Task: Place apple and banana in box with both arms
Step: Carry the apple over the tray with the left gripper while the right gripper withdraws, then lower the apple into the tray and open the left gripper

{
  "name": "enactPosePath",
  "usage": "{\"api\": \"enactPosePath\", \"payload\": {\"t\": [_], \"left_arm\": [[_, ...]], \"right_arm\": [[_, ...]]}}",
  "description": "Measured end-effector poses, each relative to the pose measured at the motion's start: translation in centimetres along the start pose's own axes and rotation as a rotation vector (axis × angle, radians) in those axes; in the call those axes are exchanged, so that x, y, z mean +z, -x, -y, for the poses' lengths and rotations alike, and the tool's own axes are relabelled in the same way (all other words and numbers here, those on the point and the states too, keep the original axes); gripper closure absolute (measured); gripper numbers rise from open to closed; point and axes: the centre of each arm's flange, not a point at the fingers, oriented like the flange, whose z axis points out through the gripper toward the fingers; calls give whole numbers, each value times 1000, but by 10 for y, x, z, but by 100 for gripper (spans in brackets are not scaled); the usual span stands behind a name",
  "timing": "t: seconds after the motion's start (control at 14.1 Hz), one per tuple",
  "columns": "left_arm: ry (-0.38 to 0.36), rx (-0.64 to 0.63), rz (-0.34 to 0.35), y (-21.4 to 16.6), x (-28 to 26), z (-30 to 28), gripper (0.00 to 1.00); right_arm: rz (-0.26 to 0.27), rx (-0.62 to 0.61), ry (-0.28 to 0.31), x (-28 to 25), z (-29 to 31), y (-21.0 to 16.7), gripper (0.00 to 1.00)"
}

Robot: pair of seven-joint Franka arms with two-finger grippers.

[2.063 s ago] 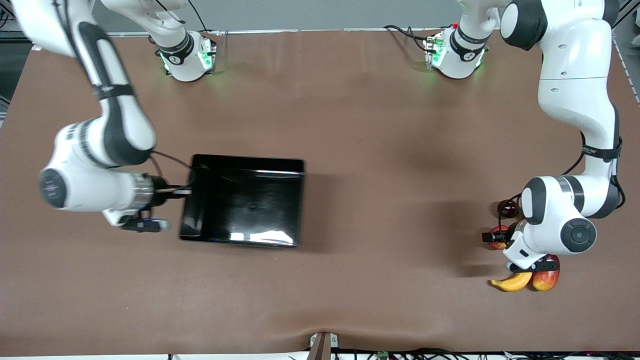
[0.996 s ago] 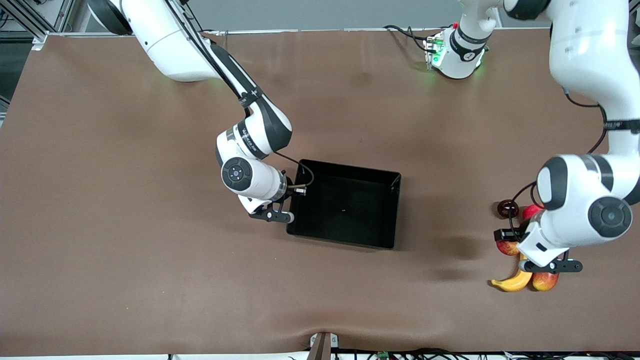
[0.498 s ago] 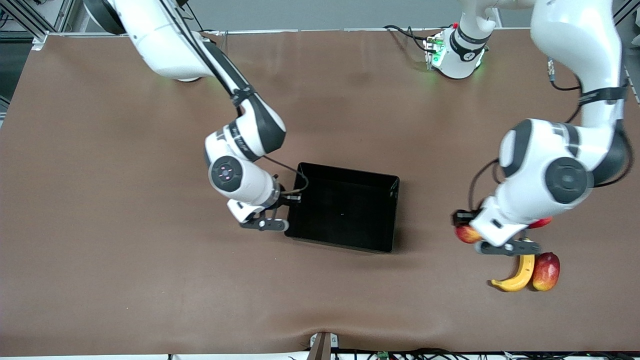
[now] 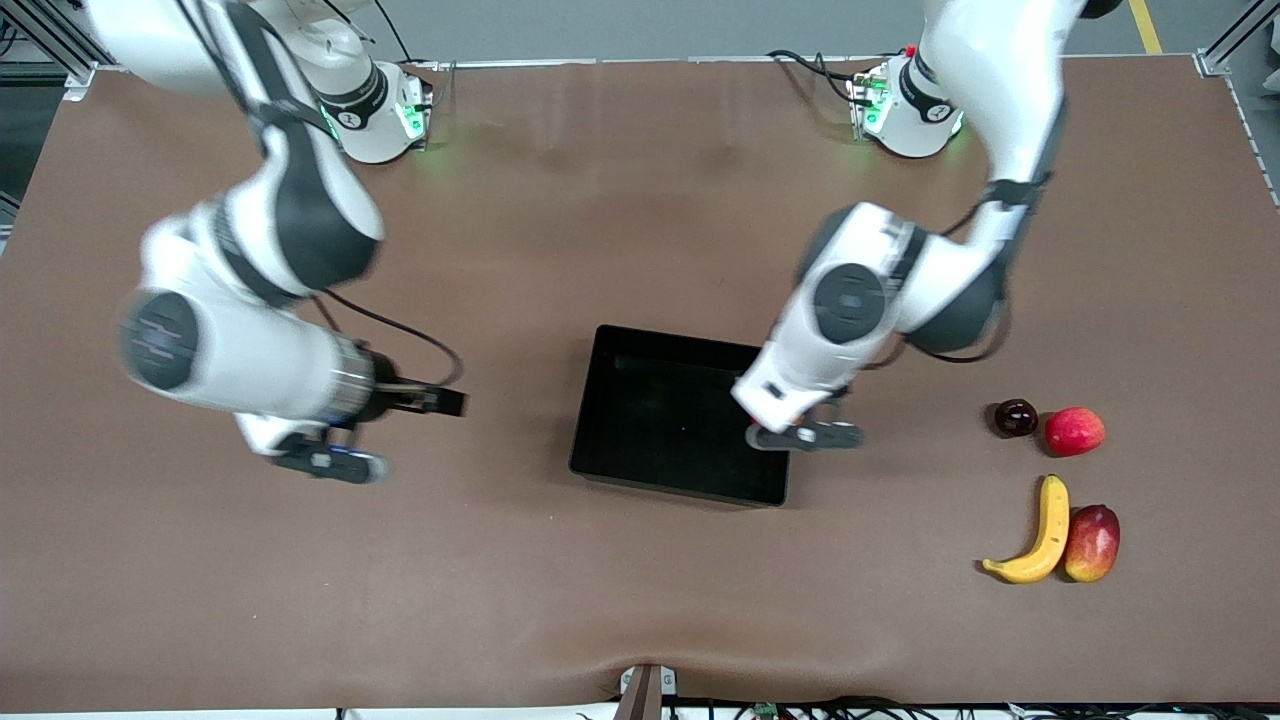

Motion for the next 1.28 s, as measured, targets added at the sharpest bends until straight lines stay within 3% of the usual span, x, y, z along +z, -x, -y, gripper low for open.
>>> {"api": "enactPosePath", "payload": {"t": [0.28,0.64,0.85,1.0,1.14,1.28], "left_arm": [[-11,21,36,5,76,-25,30],[-42,-21,103,10,133,-24,30],[-39,-26,97,9,130,-24,26],[-26,-31,74,2,116,-24,11],[-1,-49,21,-10,78,-17,0],[17,-82,-27,-22,30,4,0]], "right_arm": [[-51,-48,130,-79,-48,28,0],[-63,-191,210,-138,-111,63,0],[-53,-282,231,-152,-155,76,0],[-42,-309,221,-160,-194,73,0],[-40,-304,215,-159,-209,74,0],[-49,-286,210,-157,-221,74,0]]}}
